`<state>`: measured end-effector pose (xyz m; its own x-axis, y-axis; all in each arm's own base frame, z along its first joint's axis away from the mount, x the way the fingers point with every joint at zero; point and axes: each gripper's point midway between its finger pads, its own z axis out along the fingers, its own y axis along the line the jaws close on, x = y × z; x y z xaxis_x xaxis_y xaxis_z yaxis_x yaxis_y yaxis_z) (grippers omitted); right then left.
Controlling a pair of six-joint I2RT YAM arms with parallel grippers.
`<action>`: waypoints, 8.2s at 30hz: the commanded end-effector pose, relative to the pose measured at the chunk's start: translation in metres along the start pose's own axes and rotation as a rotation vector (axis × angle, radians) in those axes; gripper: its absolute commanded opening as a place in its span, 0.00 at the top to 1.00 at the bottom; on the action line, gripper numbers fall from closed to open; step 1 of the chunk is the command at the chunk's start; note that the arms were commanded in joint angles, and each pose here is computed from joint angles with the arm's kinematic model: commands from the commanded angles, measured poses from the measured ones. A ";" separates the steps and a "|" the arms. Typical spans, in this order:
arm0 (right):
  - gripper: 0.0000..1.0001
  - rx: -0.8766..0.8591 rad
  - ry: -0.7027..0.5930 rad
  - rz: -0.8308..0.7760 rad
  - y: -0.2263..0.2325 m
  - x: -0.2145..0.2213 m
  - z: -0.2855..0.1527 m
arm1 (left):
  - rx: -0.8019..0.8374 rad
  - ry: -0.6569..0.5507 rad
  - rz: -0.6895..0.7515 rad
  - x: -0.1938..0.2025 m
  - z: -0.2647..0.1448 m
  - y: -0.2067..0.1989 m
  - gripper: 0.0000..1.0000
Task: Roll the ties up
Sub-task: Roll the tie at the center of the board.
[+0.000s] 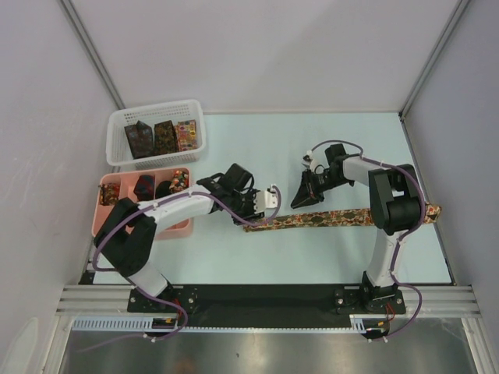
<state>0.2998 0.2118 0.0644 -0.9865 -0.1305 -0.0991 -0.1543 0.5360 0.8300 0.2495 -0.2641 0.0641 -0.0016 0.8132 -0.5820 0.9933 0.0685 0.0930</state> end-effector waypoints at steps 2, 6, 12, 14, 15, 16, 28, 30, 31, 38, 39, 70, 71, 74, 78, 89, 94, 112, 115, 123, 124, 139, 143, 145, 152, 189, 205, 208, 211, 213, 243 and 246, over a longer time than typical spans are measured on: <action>0.77 -0.113 -0.059 0.010 0.031 -0.007 0.002 | 0.027 -0.102 -0.002 -0.042 0.018 -0.001 0.57; 0.72 -0.128 -0.042 0.060 0.026 0.001 0.013 | 0.045 -0.102 -0.008 -0.039 0.032 -0.007 0.60; 0.68 -0.143 -0.015 0.072 0.040 0.005 0.033 | 0.030 -0.137 -0.015 -0.037 0.030 -0.012 0.62; 0.65 -0.160 -0.003 0.060 0.046 0.007 0.042 | 0.022 -0.162 -0.014 -0.041 0.028 -0.012 0.62; 0.65 -0.162 0.001 0.069 0.048 0.007 0.044 | 0.025 -0.163 -0.022 -0.040 0.028 -0.013 0.62; 0.63 -0.168 0.003 0.063 0.049 0.007 0.047 | 0.024 -0.169 -0.025 -0.041 0.028 -0.013 0.63; 0.55 -0.182 0.058 0.063 0.051 0.024 0.078 | 0.001 -0.204 -0.038 -0.049 0.026 -0.009 0.64; 0.55 -0.189 0.062 0.071 0.053 0.026 0.080 | -0.001 -0.206 -0.040 -0.050 0.026 -0.008 0.65; 0.55 -0.197 0.062 0.061 0.055 0.026 0.082 | -0.006 -0.208 -0.039 -0.051 0.026 -0.007 0.65; 0.55 -0.215 0.080 0.062 0.059 0.031 0.094 | -0.011 -0.219 -0.059 -0.053 0.027 -0.006 0.65; 0.55 -0.217 0.083 0.066 0.058 0.031 0.095 | -0.013 -0.223 -0.058 -0.053 0.026 -0.005 0.65; 1.00 -0.195 0.010 0.091 0.029 0.032 0.081 | -0.051 -0.203 -0.105 -0.024 -0.011 0.006 0.28; 1.00 -0.185 0.015 0.103 0.026 0.034 0.080 | -0.042 -0.184 -0.096 -0.016 -0.011 0.001 0.27; 1.00 -0.168 0.013 0.097 0.020 0.035 0.079 | -0.021 -0.148 -0.078 -0.001 -0.007 -0.008 0.23; 1.00 -0.136 0.002 0.086 0.012 0.032 0.081 | -0.004 -0.121 -0.098 0.005 0.007 -0.008 0.22; 1.00 -0.085 0.020 0.113 0.000 0.033 0.081 | 0.001 -0.054 -0.056 0.000 0.024 -0.004 0.39; 0.96 -0.100 0.024 0.117 0.004 0.032 0.080 | -0.009 -0.092 -0.056 -0.017 0.020 0.001 0.60; 0.54 -0.094 0.014 0.099 0.018 0.027 0.042 | 0.041 -0.013 -0.076 -0.031 0.057 -0.004 0.63; 0.54 -0.092 0.001 0.088 0.019 0.025 0.036 | 0.045 -0.004 -0.077 -0.029 0.060 -0.004 0.63; 0.43 -0.058 -0.032 0.001 0.024 0.014 0.037 | 0.085 -0.014 -0.075 -0.027 0.060 -0.011 0.60; 0.43 -0.038 -0.042 -0.009 0.020 0.010 0.038 | 0.086 -0.028 -0.077 -0.029 0.057 -0.009 0.60; 0.48 -0.058 -0.012 -0.103 0.023 0.012 0.068 | 0.109 -0.064 -0.139 -0.030 0.047 0.002 0.59; 0.69 -0.060 -0.004 -0.080 0.023 0.014 0.067 | 0.099 -0.060 -0.141 -0.028 0.044 0.004 0.58; 0.84 -0.071 0.004 -0.063 0.027 0.017 0.063 | 0.083 -0.075 -0.142 -0.028 0.039 0.007 0.52; 1.00 -0.050 0.033 0.016 0.010 0.030 0.059 | 0.021 -0.157 -0.075 -0.038 0.025 0.009 0.22; 0.58 -0.044 0.038 0.017 0.013 0.016 0.040 | 0.075 0.057 0.033 -0.022 0.072 -0.007 0.61; 0.99 0.069 0.082 0.034 -0.016 0.026 0.052 | 0.066 0.048 0.005 -0.020 0.062 -0.006 0.47; 1.00 0.107 0.074 0.058 -0.027 0.027 0.050 | 0.060 0.035 -0.005 -0.015 0.049 -0.004 0.37; 1.00 0.128 0.075 0.068 -0.033 0.027 0.051 | 0.054 0.042 -0.007 -0.006 0.041 -0.002 0.34; 1.00 0.138 0.083 0.080 -0.036 0.029 0.053 | 0.061 0.054 -0.008 -0.002 0.043 -0.004 0.33; 1.00 0.169 0.122 0.081 -0.043 0.035 0.061 | 0.086 -0.063 -0.020 -0.085 0.066 0.010 0.58; 1.00 0.146 0.121 0.081 -0.039 0.035 0.060 | 0.109 -0.022 -0.011 -0.078 0.079 0.007 0.58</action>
<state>0.2670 0.2421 0.0162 -0.9851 -0.1646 0.0494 -0.0620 0.6083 0.7913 0.2677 -0.3620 0.0554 -0.0150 0.7891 -0.6141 0.9993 0.0329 0.0179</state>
